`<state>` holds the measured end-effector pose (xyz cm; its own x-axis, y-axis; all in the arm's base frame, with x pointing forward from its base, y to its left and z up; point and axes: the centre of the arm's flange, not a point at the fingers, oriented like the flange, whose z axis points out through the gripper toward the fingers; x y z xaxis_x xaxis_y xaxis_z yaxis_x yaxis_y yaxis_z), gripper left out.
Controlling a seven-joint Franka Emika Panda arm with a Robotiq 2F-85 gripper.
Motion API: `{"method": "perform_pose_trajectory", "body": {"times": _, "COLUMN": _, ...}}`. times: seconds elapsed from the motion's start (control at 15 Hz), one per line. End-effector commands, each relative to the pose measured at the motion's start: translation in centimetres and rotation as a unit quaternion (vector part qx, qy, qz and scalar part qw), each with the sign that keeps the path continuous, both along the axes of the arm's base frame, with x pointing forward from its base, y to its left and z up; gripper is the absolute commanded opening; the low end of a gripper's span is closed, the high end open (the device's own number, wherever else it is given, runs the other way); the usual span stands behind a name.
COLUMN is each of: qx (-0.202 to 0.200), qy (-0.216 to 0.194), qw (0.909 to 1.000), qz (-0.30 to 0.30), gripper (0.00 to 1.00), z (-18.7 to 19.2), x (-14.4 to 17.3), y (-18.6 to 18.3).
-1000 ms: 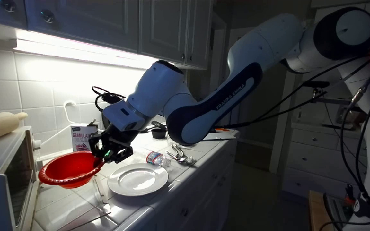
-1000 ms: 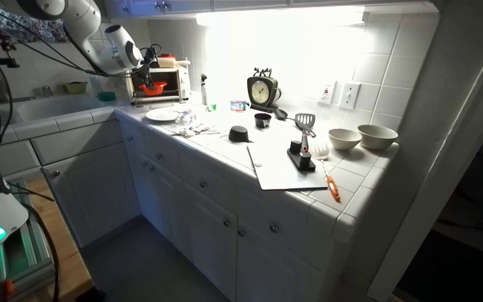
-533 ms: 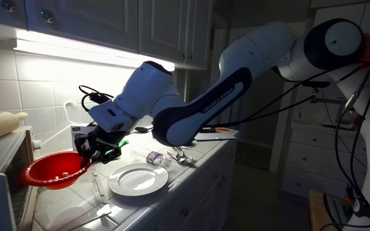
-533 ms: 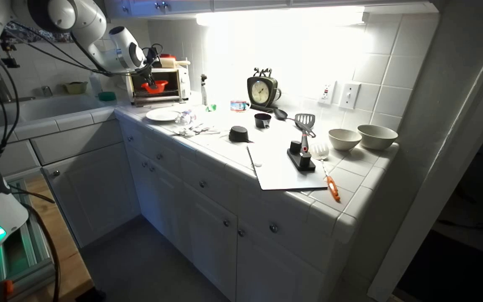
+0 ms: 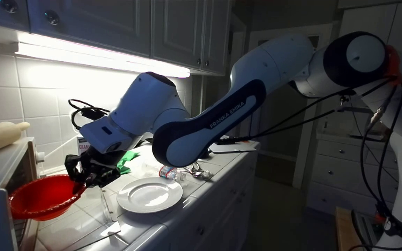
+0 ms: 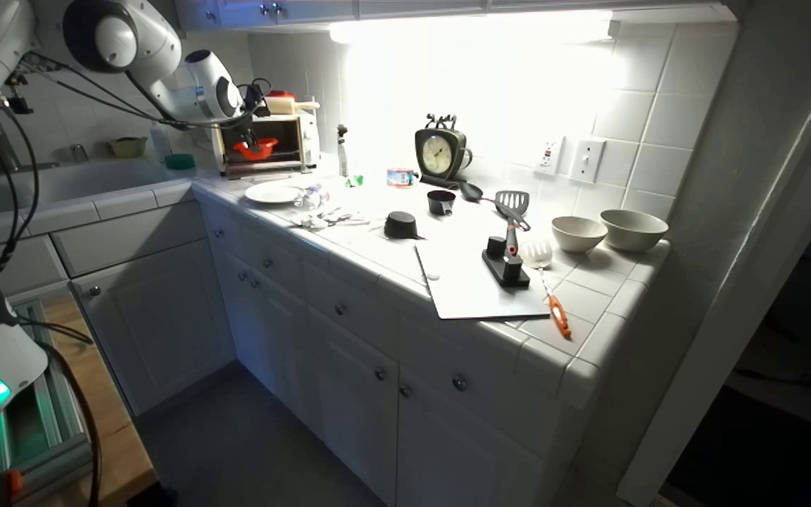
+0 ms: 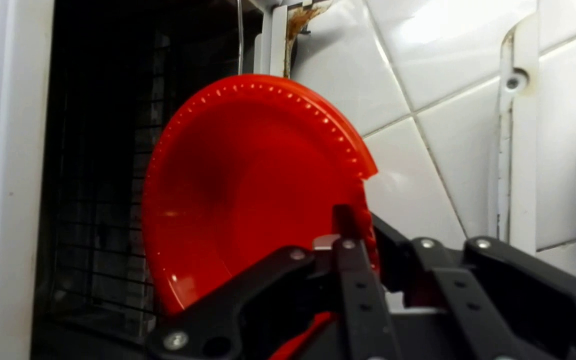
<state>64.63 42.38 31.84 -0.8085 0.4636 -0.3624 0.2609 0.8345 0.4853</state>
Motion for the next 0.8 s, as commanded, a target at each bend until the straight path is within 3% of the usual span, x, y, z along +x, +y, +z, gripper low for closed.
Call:
{"method": "perform_pose_trajectory", "body": {"times": 0.0, "qx": 0.004, "qy": 0.008, "qw": 0.9999, "qz": 0.007, "gripper": 0.02, "z": -0.1, "x": 1.8, "y": 1.7}}
{"method": "perform_pose_trajectory", "body": {"times": 0.73, "qx": 0.014, "qy": 0.008, "qw": 0.9999, "qz": -0.004, "gripper": 0.02, "z": 0.6, "x": 3.0, "y": 2.2}}
